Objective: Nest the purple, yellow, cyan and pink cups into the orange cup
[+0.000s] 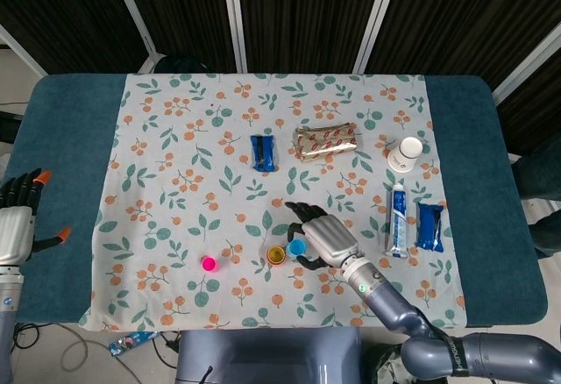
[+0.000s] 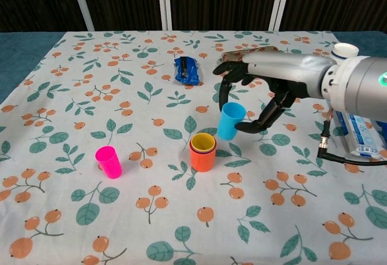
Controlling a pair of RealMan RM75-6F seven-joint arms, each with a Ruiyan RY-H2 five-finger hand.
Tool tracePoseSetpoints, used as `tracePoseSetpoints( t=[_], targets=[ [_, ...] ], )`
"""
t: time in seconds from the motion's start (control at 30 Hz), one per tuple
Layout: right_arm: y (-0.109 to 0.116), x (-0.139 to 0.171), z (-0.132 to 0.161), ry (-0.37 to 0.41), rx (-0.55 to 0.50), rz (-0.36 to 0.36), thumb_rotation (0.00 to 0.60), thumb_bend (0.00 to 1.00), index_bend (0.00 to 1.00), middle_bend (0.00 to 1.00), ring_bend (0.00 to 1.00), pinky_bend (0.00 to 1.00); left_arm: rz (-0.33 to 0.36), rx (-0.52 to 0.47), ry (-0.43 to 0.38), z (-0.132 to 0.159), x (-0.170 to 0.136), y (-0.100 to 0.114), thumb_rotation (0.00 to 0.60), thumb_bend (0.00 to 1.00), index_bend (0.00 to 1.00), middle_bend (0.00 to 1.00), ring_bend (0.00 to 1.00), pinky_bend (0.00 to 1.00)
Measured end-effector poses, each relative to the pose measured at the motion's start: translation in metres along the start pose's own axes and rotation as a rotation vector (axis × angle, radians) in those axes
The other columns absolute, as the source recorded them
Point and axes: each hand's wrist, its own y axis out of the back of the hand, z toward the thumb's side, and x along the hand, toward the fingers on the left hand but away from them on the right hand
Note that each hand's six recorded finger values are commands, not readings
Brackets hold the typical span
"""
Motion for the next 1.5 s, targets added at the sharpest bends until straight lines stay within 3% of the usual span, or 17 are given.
tracePoseSetpoints(
  t=[0.6,1.5],
  targets=[
    [-0.008,-0.012,0.014,-0.002,-0.003,0.001,0.600,0.41,0.47,0.00,0.05,0.14,-0.081,0.024,0.013,-0.002,-0.004,-0.007,0.600,0.14,0.08,0.01,0.00,0.01],
    [-0.020,-0.016,0.023,0.008,0.000,0.033,0.600,0.41,0.47,0.00,0.05,0.14,-0.079,0.029,0.026,-0.003,-0.003,-0.006,0.600,0.14,0.08,0.01,0.00,0.01]
  ],
)
